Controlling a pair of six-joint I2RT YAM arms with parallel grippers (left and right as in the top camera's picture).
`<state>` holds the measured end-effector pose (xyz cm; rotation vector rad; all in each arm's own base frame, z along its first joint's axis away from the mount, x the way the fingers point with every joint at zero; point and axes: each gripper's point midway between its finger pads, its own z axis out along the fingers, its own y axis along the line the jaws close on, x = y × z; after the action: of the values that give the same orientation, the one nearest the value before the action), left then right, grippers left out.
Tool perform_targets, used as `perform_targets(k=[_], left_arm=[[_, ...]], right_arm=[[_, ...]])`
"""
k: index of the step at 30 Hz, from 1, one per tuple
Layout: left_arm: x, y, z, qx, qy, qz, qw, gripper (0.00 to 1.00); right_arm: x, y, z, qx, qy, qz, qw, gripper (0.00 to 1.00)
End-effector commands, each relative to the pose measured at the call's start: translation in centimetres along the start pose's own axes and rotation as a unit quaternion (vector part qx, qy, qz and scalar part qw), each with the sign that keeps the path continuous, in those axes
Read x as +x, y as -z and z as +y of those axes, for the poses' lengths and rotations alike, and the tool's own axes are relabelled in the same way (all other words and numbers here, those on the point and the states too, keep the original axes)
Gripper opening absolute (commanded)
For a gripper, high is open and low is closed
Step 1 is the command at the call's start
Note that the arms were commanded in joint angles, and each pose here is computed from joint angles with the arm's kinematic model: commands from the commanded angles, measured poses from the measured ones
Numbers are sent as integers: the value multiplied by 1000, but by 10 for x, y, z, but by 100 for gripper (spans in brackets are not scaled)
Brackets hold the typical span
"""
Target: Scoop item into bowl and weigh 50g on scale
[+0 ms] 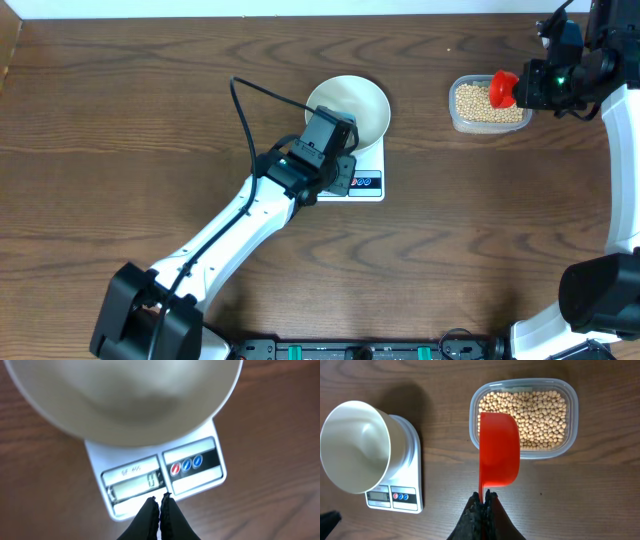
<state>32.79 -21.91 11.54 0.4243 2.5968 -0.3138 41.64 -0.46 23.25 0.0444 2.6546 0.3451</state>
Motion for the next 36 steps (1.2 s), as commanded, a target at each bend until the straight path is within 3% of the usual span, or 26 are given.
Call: perform_targets(k=[1,14,21,25,27,29,30,36], left_arm=[[-12,32,4,-13,-10,-34,999,7],[35,62,19,-21,18,-16,1000,8],[63,42,26,-13,30,-42,999,7],[81,26,32,-19,20,-23,999,9],[87,20,34,-23,9,-9,1000,16],[90,15,34,-26,9,-1,1000,45],[90,12,34,-26,9,1,1000,54],[92,2,35,-29,9,11,999,66]], right_arm=[[-6,5,4,-5,10,-11,1000,1],[-5,5,4,-5,10,-10,1000,1],[-5,5,4,-5,10,-10,1000,1],[-4,5,4,-5,10,-8,1000,1],[-4,5,4,-5,10,-8,1000,1],[-4,5,5,-6,11,-8,1000,1],[-4,4,6,-6,11,-8,1000,1],[-2,4,7,-7,11,-4,1000,1]])
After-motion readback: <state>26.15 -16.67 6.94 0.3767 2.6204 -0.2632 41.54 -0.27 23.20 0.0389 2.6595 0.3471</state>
